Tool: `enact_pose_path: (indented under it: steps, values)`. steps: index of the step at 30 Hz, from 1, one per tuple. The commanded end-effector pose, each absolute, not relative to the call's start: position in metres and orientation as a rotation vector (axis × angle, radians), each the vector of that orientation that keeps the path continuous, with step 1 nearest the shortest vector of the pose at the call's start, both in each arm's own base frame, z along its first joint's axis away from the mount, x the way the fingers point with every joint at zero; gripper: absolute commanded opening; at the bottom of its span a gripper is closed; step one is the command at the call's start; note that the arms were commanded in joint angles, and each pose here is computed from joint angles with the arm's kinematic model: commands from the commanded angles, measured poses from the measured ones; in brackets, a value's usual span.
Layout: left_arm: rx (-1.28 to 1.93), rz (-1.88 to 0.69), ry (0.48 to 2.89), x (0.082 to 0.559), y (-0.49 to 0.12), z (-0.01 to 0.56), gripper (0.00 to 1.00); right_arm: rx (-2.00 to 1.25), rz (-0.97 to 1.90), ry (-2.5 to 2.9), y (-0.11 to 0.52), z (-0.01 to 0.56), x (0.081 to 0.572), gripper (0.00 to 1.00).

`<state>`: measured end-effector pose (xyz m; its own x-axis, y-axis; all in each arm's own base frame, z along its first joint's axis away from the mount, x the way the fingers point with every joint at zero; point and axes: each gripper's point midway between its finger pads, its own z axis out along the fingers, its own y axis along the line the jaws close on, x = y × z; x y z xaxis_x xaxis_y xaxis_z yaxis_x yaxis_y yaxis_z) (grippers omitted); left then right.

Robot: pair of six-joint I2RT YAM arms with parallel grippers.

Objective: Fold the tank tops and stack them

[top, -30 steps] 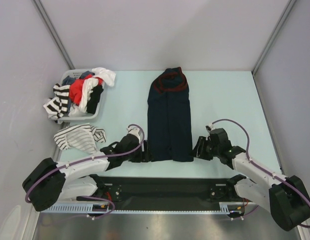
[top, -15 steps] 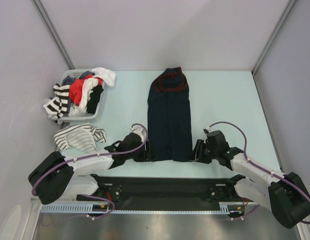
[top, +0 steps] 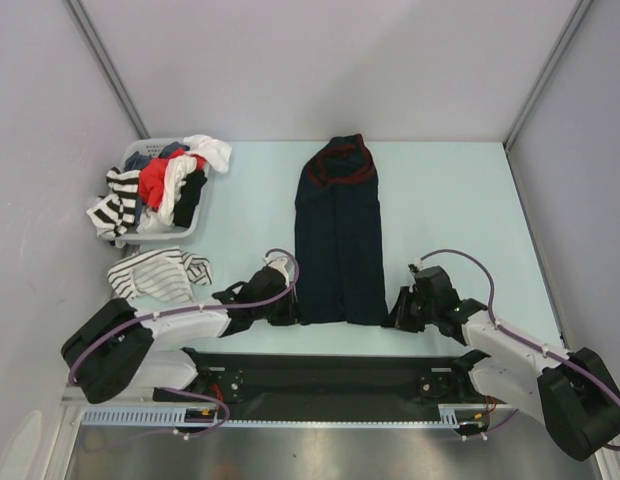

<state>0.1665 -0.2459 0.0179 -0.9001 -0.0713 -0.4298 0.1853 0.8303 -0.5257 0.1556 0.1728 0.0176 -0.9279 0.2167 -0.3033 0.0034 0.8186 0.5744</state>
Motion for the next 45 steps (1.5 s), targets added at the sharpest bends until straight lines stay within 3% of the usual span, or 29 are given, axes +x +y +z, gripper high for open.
enact_pose_path:
  steps: [1, 15, 16, 18, 19, 21, 22, 25, 28, 34, 37, 39, 43, 45]
  values:
    - [0.129, -0.745, 2.6, 0.156, -0.235, 0.018, 0.0, 0.162, 0.834, 2.673, 0.172, 0.018, 0.146, 0.0]
    - [0.158, -0.677, 2.61, 0.148, -0.216, 0.025, 0.04, 0.184, 0.791, 2.66, 0.168, 0.033, 0.141, 0.04]
    - [0.163, -0.68, 2.613, 0.147, -0.216, 0.025, 0.11, 0.179, 0.799, 2.659, 0.169, 0.033, 0.141, 0.06]
    - [0.162, -0.679, 2.626, 0.144, -0.215, 0.022, 0.26, 0.159, 0.821, 2.668, 0.173, 0.033, 0.137, 0.25]
    - [0.163, -0.686, 2.629, 0.143, -0.215, 0.02, 0.28, 0.138, 0.828, 2.667, 0.175, 0.034, 0.135, 0.39]
    - [0.147, -0.693, 2.622, 0.143, -0.214, 0.021, 0.4, 0.13, 0.82, 2.657, 0.177, 0.037, 0.136, 0.48]
    - [0.142, -0.692, 2.623, 0.141, -0.213, 0.019, 0.51, 0.126, 0.816, 2.658, 0.177, 0.037, 0.135, 0.53]
    - [0.126, -0.703, 2.602, 0.142, -0.211, 0.024, 0.68, 0.125, 0.813, 2.645, 0.177, 0.041, 0.138, 0.53]
    - [0.117, -0.716, 2.574, 0.143, -0.211, 0.031, 0.76, 0.124, 0.805, 2.64, 0.177, 0.043, 0.14, 0.5]
    - [0.101, -0.732, 2.542, 0.151, -0.215, 0.038, 0.75, 0.128, 0.802, 2.612, 0.176, 0.05, 0.151, 0.5]
    - [0.103, -0.746, 2.553, 0.153, -0.219, 0.034, 0.66, 0.138, 0.811, 2.619, 0.175, 0.049, 0.154, 0.45]
    - [0.103, -0.761, 2.562, 0.154, -0.223, 0.031, 0.55, 0.141, 0.81, 2.628, 0.174, 0.048, 0.154, 0.4]
    - [0.105, -0.785, 2.577, 0.153, -0.228, 0.025, 0.49, 0.143, 0.812, 2.634, 0.173, 0.047, 0.15, 0.3]
    - [0.1, -0.777, 2.58, 0.153, -0.227, 0.023, 0.4, 0.145, 0.817, 2.632, 0.173, 0.048, 0.148, 0.24]
